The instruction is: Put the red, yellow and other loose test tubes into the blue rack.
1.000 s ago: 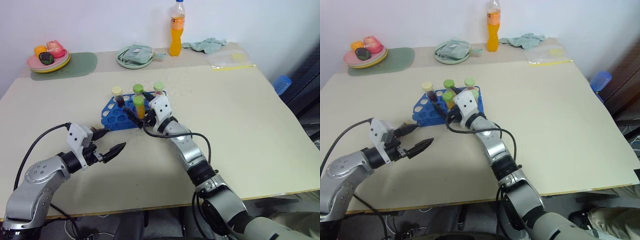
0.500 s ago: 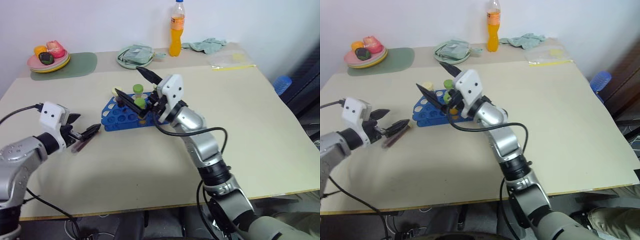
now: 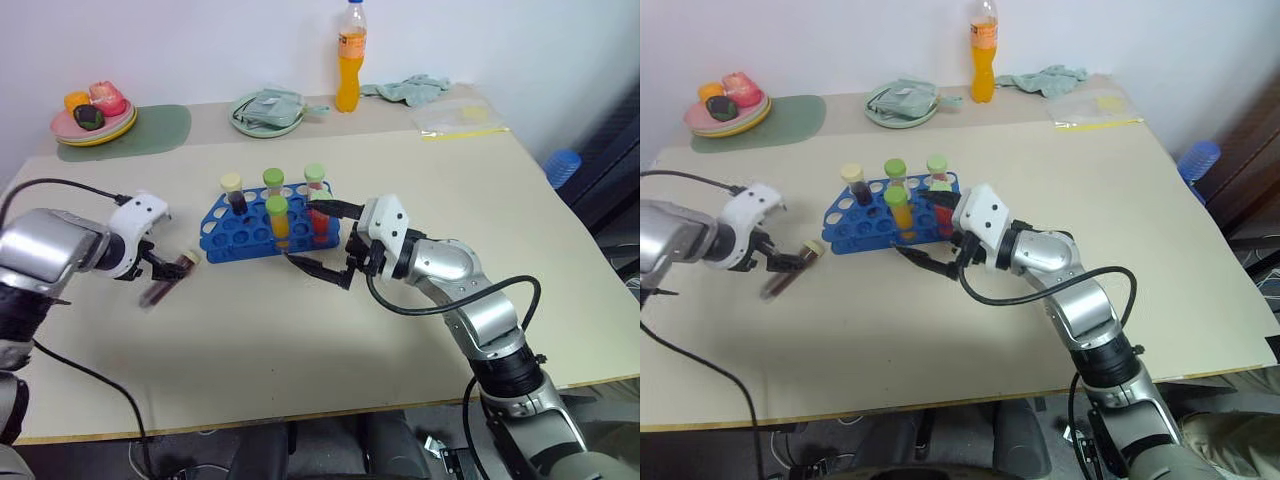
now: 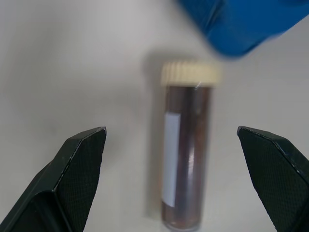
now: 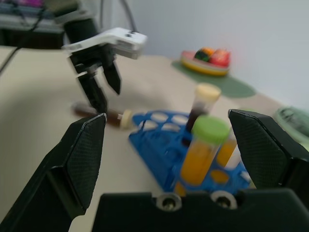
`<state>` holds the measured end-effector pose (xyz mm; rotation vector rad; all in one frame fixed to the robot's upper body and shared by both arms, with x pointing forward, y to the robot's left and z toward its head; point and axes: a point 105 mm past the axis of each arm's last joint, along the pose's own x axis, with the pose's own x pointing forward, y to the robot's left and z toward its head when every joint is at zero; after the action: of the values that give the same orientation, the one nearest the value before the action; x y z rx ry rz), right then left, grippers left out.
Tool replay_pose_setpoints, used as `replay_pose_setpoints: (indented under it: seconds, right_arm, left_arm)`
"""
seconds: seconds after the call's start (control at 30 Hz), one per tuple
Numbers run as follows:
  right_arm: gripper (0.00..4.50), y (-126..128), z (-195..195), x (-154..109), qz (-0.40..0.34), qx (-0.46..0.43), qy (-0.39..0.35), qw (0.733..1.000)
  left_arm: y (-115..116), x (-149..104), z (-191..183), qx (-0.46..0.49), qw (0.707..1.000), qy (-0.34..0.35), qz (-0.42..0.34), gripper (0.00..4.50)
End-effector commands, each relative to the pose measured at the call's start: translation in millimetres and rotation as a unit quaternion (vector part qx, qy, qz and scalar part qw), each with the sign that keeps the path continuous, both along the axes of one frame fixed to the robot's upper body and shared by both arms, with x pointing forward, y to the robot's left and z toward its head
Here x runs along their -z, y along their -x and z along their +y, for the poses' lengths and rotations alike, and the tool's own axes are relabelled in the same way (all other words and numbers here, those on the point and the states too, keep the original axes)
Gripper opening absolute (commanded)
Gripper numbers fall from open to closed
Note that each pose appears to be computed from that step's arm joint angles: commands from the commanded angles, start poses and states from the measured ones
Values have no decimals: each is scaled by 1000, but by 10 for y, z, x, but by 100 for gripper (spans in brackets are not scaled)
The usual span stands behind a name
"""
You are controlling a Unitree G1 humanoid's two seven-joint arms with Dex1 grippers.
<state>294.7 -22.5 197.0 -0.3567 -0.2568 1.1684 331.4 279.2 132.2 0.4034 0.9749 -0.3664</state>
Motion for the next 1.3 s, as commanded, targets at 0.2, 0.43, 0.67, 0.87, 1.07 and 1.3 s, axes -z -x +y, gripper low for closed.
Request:
replay_pose_setpoints:
  seconds: [0.2,0.43,0.67,0.87,1.07,1.3]
  right_arm:
    - [450,124,24,-64,-26,-4,-1,1000]
    - [450,188,-9,49,-1,-15,22,1000]
    - [450,155,-48,138,9,-7,28,1000]
    - [450,92,-157,293,25,25,33,999]
    - [450,18,-254,395,35,55,38,997]
    - [450,-5,-330,454,32,76,47,995]
  left_arm:
    - [-110,42,25,30,999,-31,25,312]
    - [-117,-119,200,-11,1000,-6,-3,74]
    - [-371,-1277,207,1,888,67,-456,74]
    - [18,-1410,-432,-2,770,264,-581,74]
    - [128,-956,-1159,14,757,228,-612,74]
    - [78,-636,-1259,-46,762,173,-622,74]
